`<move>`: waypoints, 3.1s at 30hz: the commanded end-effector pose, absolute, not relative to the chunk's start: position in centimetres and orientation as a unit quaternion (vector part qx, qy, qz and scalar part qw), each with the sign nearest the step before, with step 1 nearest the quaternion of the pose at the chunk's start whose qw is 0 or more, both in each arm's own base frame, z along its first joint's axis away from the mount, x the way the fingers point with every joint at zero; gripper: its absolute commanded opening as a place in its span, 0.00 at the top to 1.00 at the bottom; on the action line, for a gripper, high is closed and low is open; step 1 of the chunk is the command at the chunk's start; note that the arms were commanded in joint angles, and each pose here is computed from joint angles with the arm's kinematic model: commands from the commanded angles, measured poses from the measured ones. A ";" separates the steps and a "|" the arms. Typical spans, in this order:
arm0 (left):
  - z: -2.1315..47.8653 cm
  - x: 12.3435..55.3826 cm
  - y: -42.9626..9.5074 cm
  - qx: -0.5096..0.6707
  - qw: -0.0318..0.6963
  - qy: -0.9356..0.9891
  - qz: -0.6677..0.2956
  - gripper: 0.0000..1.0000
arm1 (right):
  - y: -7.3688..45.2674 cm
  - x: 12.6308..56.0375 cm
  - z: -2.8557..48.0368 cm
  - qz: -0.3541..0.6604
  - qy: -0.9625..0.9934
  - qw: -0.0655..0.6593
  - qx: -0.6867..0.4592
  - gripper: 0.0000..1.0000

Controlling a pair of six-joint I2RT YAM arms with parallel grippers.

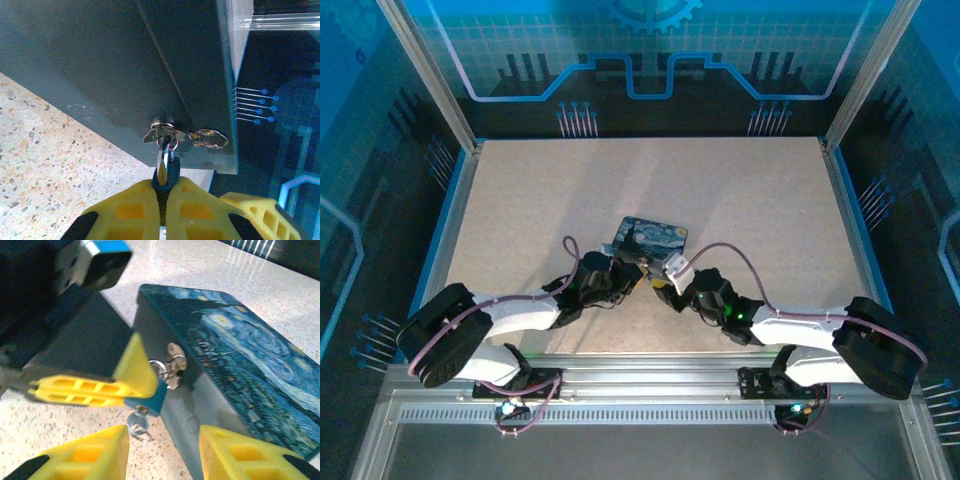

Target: Unlock a padlock with a key

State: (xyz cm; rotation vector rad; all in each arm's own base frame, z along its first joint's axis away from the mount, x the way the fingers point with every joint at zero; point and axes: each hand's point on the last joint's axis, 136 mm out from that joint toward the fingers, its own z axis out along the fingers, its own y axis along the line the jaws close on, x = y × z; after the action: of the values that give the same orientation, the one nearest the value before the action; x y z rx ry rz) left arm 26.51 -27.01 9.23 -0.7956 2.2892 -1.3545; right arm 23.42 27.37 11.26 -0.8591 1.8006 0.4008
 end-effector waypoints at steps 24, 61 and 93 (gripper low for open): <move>11.9 26.7 -27.6 -0.273 0.190 0.793 -0.510 1.00 | 30.3 23.7 10.2 -0.037 0.669 0.553 -0.496 0.57; 11.9 26.9 -28.0 -0.273 0.184 0.793 -0.513 1.00 | 30.1 25.0 10.7 0.024 0.720 0.565 -0.403 1.00; 9.5 26.5 -28.3 -0.273 0.183 0.810 -0.486 0.86 | 28.2 25.6 10.1 0.278 0.806 0.477 -0.211 1.00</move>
State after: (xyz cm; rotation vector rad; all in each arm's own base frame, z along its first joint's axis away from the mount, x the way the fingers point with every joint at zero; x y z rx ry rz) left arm 26.94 -27.76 9.64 -0.8057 2.2595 -1.3795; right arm 24.59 28.82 9.06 -0.6229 1.9861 0.6620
